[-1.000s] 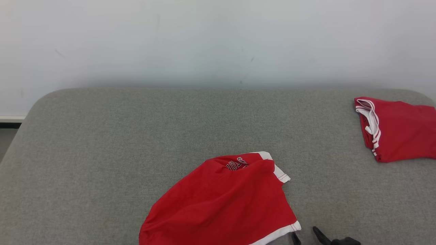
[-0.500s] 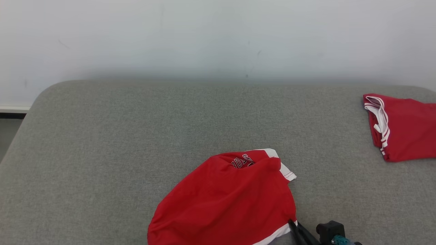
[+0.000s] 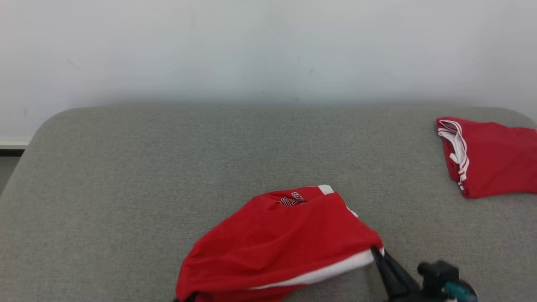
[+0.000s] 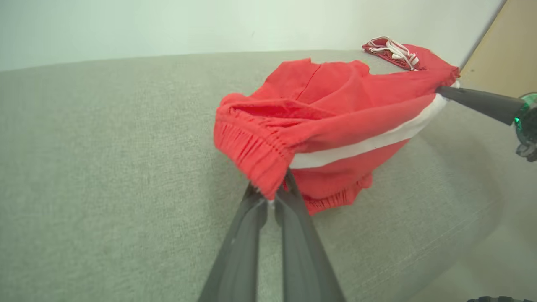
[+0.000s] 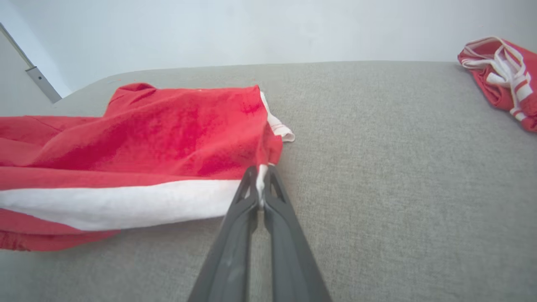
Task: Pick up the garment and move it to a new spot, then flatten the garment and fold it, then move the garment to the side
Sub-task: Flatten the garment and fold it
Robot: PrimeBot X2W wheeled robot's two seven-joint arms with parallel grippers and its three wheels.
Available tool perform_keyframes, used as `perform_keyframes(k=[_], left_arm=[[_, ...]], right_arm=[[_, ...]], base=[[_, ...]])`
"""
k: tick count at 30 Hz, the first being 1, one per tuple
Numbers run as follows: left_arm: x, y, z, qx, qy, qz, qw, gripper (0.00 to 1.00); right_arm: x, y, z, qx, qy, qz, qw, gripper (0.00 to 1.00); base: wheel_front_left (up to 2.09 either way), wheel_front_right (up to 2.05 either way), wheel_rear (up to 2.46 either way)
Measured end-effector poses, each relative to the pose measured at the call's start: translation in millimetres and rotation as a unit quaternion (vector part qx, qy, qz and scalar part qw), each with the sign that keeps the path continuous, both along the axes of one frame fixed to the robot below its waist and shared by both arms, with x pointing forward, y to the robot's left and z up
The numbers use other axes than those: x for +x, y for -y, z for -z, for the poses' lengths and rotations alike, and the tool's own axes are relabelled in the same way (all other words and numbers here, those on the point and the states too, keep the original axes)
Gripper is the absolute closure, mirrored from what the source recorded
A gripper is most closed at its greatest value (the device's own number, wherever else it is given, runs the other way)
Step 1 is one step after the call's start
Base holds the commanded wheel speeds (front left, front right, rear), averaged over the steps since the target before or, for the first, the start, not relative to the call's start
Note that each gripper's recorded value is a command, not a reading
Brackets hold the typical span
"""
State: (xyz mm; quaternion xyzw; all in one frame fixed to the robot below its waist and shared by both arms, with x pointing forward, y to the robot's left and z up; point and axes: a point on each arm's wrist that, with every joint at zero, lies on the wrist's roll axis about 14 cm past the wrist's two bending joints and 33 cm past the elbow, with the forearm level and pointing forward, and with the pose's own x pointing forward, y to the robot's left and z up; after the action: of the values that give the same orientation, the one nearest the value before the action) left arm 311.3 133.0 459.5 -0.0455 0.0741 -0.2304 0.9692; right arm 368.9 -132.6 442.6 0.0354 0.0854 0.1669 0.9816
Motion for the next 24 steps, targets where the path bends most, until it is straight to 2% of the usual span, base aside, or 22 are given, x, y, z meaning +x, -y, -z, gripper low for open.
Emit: perform_keyframes(k=[4,7,9,12,13,18,24], left_arm=[[30,14,-39,0.026,0.061,0.05,0.997,1.0],[61,24,-72,0.072,0.105,0.096,0.987,1.0],[87,32,-104,0.082,0.138,0.115,0.98,1.0],[129,39,-156,0.083,0.184,0.128,0.971,1.0],[129,39,-156,0.083,0.184,0.128,0.971,1.0],[196,45,-216,0.108,0.228,0.137,0.958,1.0],[268,50,-261,0.087,0.254,0.125,0.955,1.0]], right_arm=[[31,-9,-44,0.012,0.047,-0.014,0.999,1.0],[62,-16,-82,0.016,0.086,-0.026,0.996,1.0],[90,-17,-113,0.022,0.113,-0.024,0.993,1.0],[132,-15,-159,0.038,0.148,-0.015,0.988,1.0],[132,-15,-159,0.038,0.148,-0.015,0.988,1.0],[202,-13,-226,0.069,0.184,-0.002,0.98,1.0],[268,-16,-285,0.111,0.216,0.005,0.97,1.0]], base=[[0.0,0.0,0.0],[0.0,0.0,0.0],[0.0,0.0,0.0],[0.0,0.0,0.0],[0.0,0.0,0.0],[0.0,0.0,0.0],[0.0,0.0,0.0]])
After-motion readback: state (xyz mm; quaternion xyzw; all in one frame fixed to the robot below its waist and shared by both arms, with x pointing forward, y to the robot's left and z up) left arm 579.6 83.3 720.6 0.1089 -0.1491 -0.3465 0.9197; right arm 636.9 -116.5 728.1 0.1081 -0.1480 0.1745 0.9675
